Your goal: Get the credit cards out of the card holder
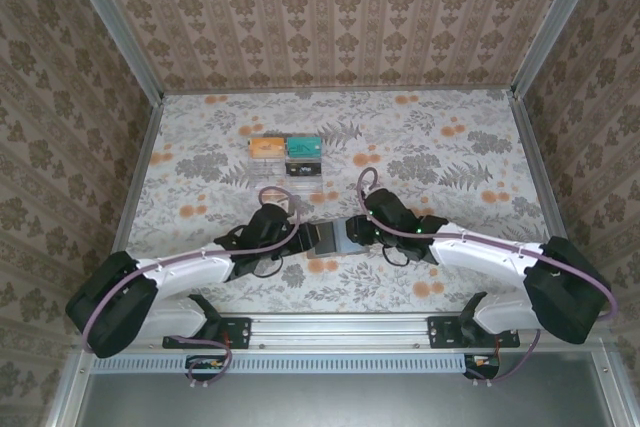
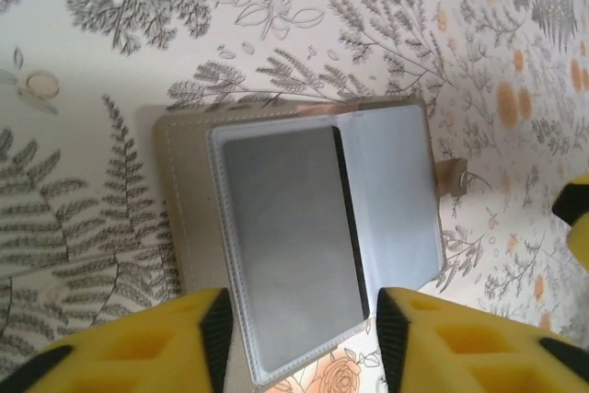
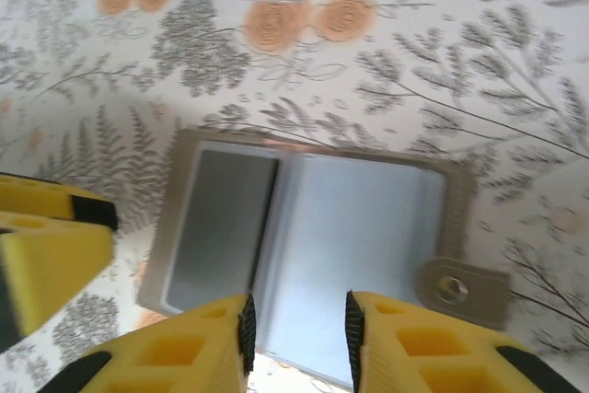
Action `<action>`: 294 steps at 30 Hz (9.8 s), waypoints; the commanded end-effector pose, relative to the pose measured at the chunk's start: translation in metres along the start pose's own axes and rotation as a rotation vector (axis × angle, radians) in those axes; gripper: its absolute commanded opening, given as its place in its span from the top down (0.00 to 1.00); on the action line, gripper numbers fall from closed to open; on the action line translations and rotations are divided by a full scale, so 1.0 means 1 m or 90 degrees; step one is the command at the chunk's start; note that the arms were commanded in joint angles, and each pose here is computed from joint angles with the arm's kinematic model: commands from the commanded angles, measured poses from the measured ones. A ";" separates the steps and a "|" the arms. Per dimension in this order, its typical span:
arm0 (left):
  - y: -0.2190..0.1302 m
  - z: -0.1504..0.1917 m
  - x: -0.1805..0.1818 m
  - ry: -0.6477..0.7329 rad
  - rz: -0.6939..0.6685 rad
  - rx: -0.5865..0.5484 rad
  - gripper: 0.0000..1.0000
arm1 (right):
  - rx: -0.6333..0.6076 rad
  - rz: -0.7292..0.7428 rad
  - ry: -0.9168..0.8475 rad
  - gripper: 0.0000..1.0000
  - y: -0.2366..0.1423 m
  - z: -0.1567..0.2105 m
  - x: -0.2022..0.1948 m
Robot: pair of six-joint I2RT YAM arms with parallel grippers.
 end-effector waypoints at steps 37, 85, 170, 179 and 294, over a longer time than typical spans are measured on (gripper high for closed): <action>0.027 0.015 0.023 -0.011 -0.055 0.043 1.00 | 0.127 -0.099 0.108 0.84 0.074 0.026 0.018; 0.021 0.013 0.025 -0.007 -0.067 0.039 1.00 | 0.128 -0.113 0.119 0.78 0.085 0.017 0.002; 0.027 0.017 0.023 0.012 -0.081 0.065 1.00 | 0.113 -0.085 0.100 1.00 0.056 0.019 -0.040; 0.015 0.011 0.009 0.022 -0.050 0.047 1.00 | 0.076 -0.079 0.064 1.00 0.016 0.007 -0.044; -0.126 -0.001 0.039 -0.029 0.012 -0.180 0.00 | -0.077 0.256 -0.676 0.64 0.076 -0.183 0.045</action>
Point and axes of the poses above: each hand's point on the last joint's axis, 136 mm out from that joint toward the fingers, its own y axis out along the fingers, its own x axis along the line the jaws close on, z = x × y, the point moved 6 cm from there along -y, back along the fingers, and after that the axes turned 6 degrees about -y, right-handed, at the moved point
